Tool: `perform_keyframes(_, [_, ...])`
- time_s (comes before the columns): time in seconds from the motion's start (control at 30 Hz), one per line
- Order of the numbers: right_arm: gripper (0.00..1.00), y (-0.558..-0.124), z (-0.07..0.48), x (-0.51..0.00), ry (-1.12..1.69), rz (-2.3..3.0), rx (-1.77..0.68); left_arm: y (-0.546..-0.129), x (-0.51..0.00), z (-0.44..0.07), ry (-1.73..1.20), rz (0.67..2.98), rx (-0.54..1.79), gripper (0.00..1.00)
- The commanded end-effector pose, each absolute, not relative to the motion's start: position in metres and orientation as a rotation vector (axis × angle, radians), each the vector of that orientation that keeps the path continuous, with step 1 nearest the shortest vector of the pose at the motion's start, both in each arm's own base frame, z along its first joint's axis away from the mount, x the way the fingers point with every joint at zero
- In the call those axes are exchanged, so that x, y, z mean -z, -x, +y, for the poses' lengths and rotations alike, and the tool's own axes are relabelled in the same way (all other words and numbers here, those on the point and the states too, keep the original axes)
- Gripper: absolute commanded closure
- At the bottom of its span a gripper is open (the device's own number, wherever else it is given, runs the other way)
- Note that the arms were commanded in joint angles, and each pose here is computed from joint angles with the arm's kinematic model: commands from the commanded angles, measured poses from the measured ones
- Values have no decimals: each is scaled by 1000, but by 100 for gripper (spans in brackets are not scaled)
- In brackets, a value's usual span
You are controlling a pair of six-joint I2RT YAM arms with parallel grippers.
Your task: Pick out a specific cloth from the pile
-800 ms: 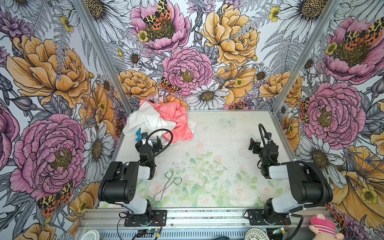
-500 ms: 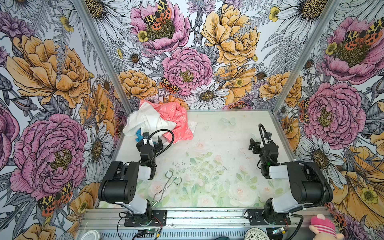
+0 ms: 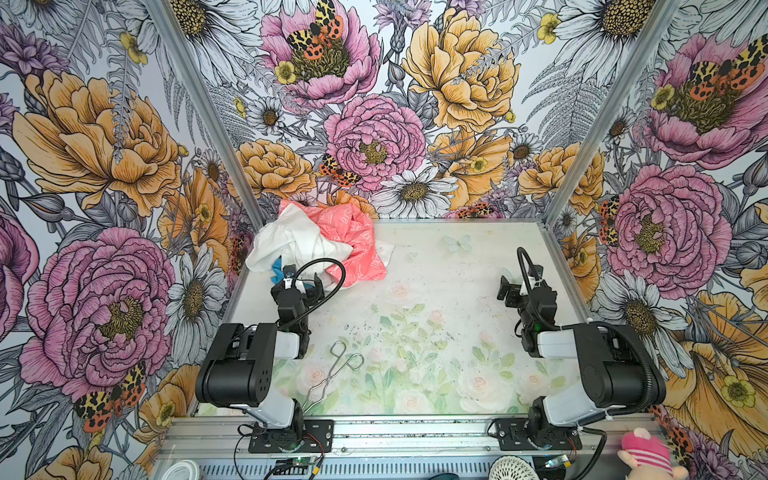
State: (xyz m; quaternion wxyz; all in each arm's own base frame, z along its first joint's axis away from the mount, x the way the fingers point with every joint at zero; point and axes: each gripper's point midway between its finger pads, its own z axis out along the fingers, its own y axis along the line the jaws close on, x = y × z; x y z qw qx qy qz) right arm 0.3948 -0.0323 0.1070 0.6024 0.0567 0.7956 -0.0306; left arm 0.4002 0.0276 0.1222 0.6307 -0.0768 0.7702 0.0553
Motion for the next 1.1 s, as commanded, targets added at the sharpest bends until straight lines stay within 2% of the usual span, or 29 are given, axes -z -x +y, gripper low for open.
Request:
perform_keyframes(0.0, [1,-399,-33,-114,-139,1819,71,-404,-130,25,161,1743,-99,1])
perform_keyframes(0.37, [0,-396,-22,-120,-80,1797,64,-399,-139,15,114,1715,-93,1])
perform_keyframes(0.53, [1,-383,-13,-149,-58,1801,106,-380,-169,13,153,1693,-197,1])
perform_keyframes(0.7, [1,-362,10,-193,-39,1755,2,-361,-208,-1,203,1632,-214,1])
perform_keyframes(0.93, [1,-331,43,-258,-4,1694,-190,-339,-271,-25,298,1593,91,1])
perform_keyframes(1.07, [1,-321,65,-274,47,1704,-315,-324,-288,-34,347,1600,262,1])
